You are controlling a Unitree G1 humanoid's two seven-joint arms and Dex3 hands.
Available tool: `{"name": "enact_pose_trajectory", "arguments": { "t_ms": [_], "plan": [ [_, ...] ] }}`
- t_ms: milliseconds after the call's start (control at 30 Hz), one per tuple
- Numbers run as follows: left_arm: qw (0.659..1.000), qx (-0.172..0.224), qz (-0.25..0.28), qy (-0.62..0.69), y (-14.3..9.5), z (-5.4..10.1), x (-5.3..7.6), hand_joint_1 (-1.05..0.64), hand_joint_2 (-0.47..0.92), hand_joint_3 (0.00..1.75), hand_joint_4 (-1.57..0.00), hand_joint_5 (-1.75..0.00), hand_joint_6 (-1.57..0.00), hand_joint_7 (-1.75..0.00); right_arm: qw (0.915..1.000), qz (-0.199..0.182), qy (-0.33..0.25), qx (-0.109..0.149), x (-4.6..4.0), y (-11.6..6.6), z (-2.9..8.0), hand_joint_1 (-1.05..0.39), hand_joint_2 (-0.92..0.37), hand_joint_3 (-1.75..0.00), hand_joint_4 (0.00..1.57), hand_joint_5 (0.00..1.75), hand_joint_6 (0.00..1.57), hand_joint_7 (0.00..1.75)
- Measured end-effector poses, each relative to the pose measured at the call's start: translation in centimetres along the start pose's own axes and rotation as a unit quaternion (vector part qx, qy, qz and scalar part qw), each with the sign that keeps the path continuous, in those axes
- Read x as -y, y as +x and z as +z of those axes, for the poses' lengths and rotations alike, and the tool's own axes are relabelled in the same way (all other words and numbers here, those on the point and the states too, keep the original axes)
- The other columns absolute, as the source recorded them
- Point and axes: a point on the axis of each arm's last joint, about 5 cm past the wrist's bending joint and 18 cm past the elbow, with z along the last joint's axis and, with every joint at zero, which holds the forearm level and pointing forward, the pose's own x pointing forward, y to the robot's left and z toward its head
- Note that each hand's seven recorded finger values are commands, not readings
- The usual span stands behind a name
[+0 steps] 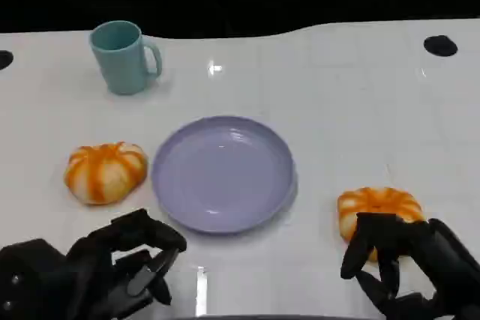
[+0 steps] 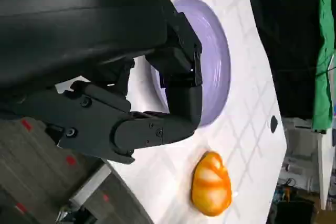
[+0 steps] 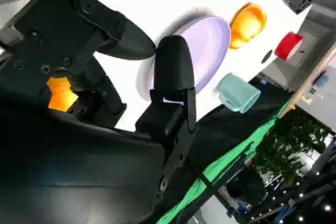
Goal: Grasp the bread from the table and place it into the plate.
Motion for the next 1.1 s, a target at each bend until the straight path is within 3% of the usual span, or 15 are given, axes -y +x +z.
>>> {"name": "enact_pose_trajectory", "arguments": {
  "t_ms": [800,900,967,1100],
  "plan": [
    [1.000,0.002,-0.003,0.000,0.16,0.08,0.10,-0.40,0.92,0.48,-0.67,-1.75,-0.64,-1.27,1.0000,0.002,0.003,-0.001,-0.01,0.01,-0.01,-0.02,-0.27,-1.34,1.04,1.75,0.84,1.35],
    [1.000,0.002,-0.003,-0.001,0.18,0.05,0.12,-0.41,0.92,0.48,-0.67,-1.75,-0.64,-1.28,1.0000,0.002,0.004,-0.002,-0.02,0.01,-0.01,0.01,-0.28,-1.34,1.01,1.75,0.81,1.27],
    [1.000,0.002,-0.003,-0.001,0.19,0.04,0.14,-0.42,0.92,0.49,-0.68,-1.75,-0.64,-1.28,0.9999,0.000,0.008,-0.008,-0.03,0.02,-0.04,0.02,-0.28,-1.33,0.91,1.73,0.80,1.16],
    [1.000,0.003,-0.004,-0.001,0.23,-0.06,0.17,-0.43,0.92,0.48,-0.69,-1.75,-0.65,-1.29,0.9996,-0.007,0.026,-0.008,-0.02,0.02,0.05,-0.03,-0.32,-1.23,0.76,1.44,0.74,0.97]
  ]
}}
